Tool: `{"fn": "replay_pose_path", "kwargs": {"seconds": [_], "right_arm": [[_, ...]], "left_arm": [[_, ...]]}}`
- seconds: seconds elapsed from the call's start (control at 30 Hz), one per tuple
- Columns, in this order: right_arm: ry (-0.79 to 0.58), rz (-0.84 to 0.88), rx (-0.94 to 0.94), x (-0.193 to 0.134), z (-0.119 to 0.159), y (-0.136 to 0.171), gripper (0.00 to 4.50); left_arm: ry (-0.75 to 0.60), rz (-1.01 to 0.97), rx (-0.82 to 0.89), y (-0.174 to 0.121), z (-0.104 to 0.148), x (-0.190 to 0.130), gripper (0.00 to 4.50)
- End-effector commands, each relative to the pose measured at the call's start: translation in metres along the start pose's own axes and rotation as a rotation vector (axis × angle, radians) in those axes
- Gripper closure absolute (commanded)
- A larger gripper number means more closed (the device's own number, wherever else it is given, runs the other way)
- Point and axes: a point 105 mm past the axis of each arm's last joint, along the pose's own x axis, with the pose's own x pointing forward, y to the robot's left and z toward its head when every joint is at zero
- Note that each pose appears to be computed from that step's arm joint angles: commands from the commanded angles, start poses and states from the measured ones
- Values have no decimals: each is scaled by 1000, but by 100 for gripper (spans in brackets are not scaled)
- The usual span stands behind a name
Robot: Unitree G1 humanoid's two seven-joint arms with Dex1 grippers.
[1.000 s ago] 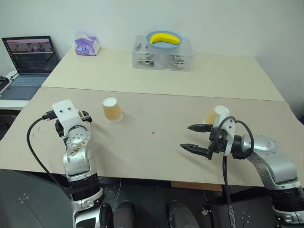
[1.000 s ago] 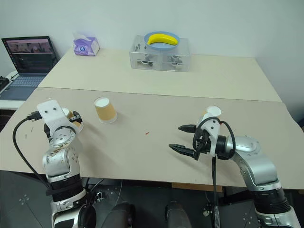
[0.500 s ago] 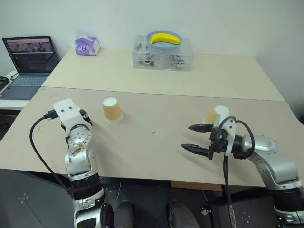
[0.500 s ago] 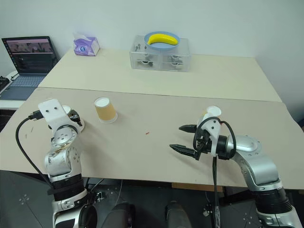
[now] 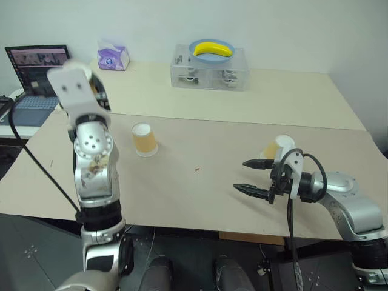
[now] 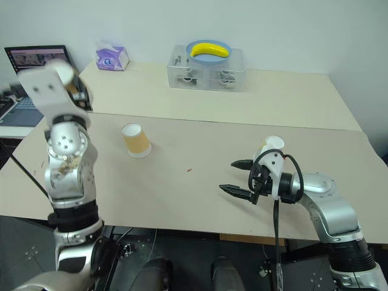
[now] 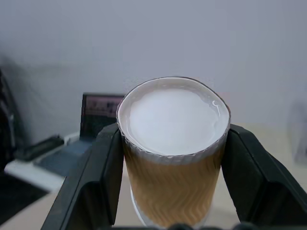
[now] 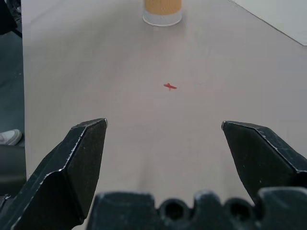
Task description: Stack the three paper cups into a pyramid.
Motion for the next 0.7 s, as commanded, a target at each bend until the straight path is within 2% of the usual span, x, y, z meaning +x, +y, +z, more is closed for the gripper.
{"fn": "replay_pose_path", "kwargs": {"seconds": [0.03, 0.1, 0.23, 0.33, 0.5, 0.7], "right_arm": [[-17, -17, -39, -7, 11, -4, 0], [-14, -17, -42, -9, 10, -3, 0], [-33, -55, -63, -18, 14, -7, 0], [-48, -104, -62, -32, 15, -13, 0], [-16, -141, -41, -44, 8, -14, 0], [-20, -160, -33, -43, 4, -7, 0]], "left_arm": [[-27, -329, -106, -56, 12, -2, 204], [82, -528, -281, -86, 2, -10, 204], [-22, -829, -281, -112, 17, -32, 204], [136, -1079, -349, -133, -1, -58, 204], [143, -1260, -289, -144, -13, -75, 204], [180, -1367, -237, -156, -39, -86, 204]]}}
